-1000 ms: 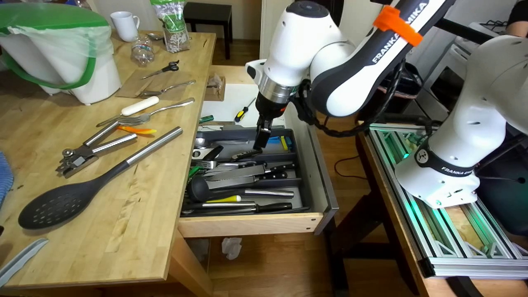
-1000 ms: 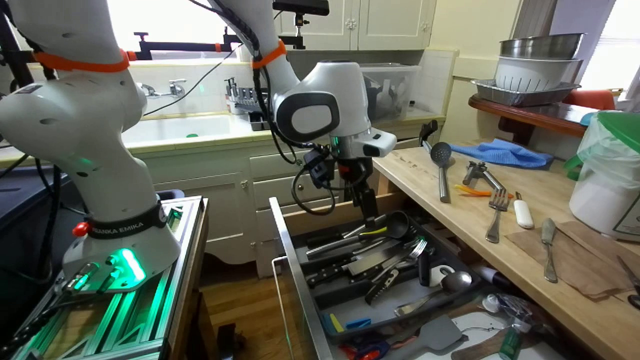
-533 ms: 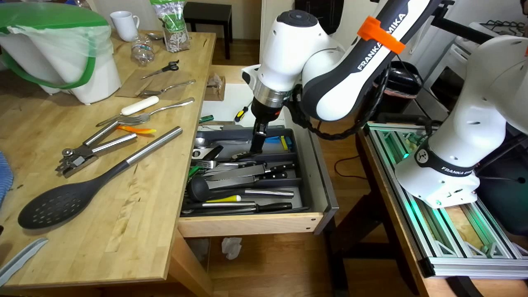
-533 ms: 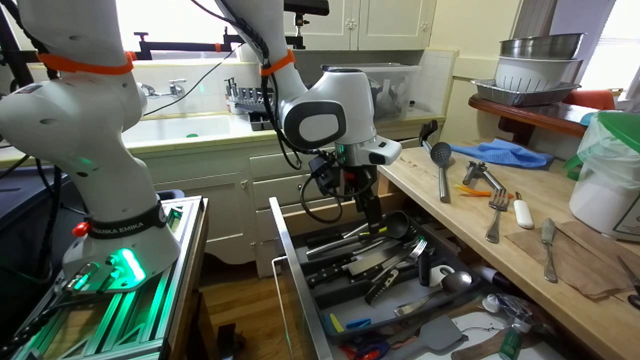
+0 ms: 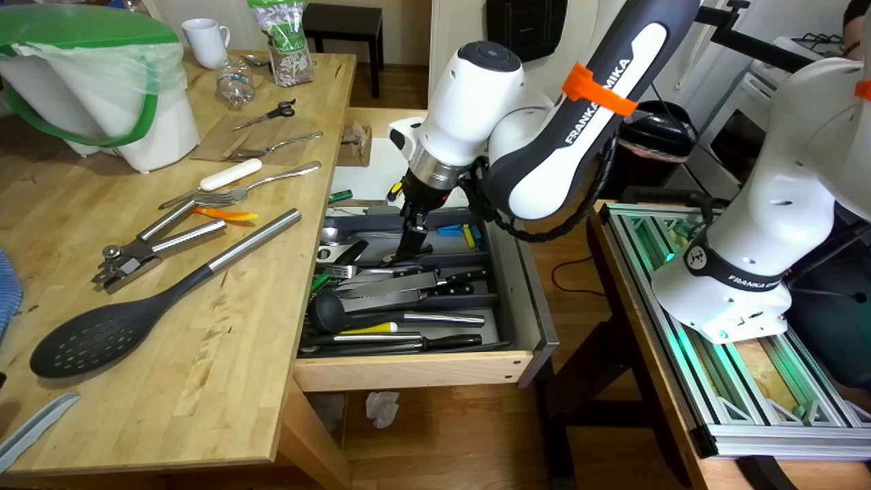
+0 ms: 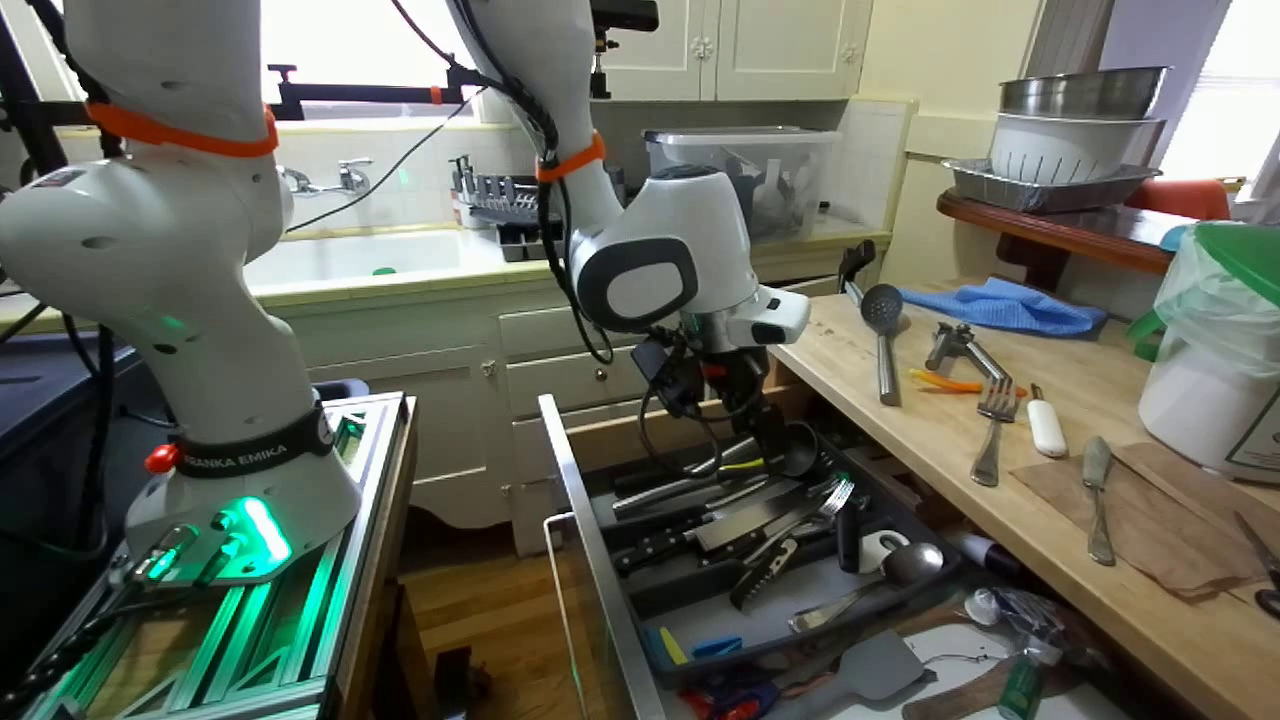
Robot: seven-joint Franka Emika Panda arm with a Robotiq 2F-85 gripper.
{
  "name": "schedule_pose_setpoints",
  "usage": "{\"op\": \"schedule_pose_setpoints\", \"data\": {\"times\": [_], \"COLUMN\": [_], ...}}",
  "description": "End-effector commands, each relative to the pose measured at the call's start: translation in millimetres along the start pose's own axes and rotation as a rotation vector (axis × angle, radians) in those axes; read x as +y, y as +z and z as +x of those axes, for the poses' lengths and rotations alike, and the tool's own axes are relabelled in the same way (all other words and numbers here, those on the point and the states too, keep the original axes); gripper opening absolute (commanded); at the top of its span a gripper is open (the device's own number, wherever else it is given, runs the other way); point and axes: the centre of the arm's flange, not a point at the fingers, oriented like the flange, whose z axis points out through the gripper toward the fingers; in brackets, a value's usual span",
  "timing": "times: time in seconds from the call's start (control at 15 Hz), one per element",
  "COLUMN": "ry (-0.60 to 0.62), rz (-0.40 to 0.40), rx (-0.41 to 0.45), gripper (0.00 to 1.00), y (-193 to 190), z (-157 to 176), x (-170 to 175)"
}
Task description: Put the fork on the table
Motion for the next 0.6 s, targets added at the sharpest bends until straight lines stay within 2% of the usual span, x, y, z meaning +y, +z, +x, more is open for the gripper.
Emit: {"op": "schedule_pose_setpoints", "data": {"times": [0.0, 0.53], "ry": [-0.041, -0.043], "rz": [0.022, 0.015], "rx": [0.046, 0.046], "gripper": [1.0, 1.0], "y": [39.0, 88.4], "z": [15.5, 43.9], "x": [3.6, 10.6]}}
